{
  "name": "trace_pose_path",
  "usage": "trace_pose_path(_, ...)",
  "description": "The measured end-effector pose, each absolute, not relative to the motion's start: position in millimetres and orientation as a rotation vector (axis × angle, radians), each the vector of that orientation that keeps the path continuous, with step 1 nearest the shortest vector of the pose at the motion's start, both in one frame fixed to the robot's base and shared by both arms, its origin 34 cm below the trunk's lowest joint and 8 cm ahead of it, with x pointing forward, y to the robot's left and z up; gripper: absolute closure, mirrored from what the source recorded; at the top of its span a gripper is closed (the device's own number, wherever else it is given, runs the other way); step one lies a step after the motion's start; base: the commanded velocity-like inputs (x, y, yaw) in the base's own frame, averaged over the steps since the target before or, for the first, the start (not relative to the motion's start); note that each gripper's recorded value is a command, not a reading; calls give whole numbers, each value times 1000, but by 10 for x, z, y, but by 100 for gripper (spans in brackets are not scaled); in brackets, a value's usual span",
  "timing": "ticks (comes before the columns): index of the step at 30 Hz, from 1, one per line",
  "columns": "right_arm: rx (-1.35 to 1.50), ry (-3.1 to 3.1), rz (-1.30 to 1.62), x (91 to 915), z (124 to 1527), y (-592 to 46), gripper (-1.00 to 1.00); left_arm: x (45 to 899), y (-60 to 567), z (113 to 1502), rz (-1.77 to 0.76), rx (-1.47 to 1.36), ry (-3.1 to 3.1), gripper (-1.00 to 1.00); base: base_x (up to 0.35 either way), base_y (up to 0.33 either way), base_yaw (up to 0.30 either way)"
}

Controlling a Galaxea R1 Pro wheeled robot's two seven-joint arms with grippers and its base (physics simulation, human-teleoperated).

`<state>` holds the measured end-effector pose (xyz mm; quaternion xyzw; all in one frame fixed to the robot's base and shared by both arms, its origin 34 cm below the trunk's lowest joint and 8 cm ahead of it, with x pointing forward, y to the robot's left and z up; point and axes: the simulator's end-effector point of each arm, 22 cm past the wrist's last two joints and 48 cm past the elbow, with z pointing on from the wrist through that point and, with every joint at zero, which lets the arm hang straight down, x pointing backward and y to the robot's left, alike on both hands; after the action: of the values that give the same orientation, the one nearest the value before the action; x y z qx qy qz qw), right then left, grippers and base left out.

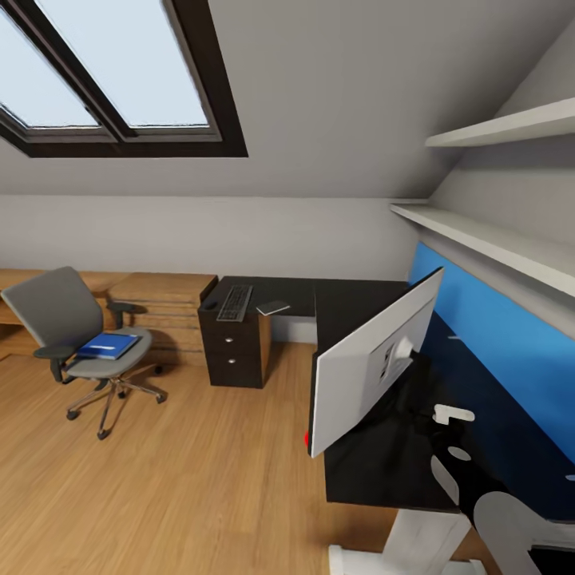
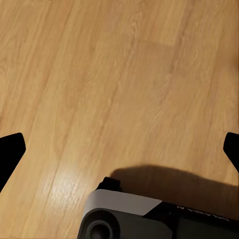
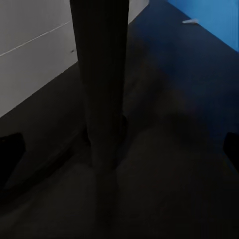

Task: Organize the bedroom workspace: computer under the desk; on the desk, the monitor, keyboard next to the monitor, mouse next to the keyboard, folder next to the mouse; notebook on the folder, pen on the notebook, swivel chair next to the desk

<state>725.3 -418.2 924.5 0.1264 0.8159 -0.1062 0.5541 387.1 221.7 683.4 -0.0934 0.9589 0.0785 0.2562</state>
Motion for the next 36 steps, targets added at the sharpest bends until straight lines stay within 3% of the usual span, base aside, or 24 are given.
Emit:
trace_pose_path(21, 298, 1927, -253, 7252, 9247, -4193, -100, 3874, 2213, 6836, 213, -250, 2601, -100, 117, -1, 0)
trace_pose_path(36, 297, 1927, -253, 7254, 9247, -4192, -100, 3875, 2223, 6835, 214, -250, 2601, -100, 12, -40, 0)
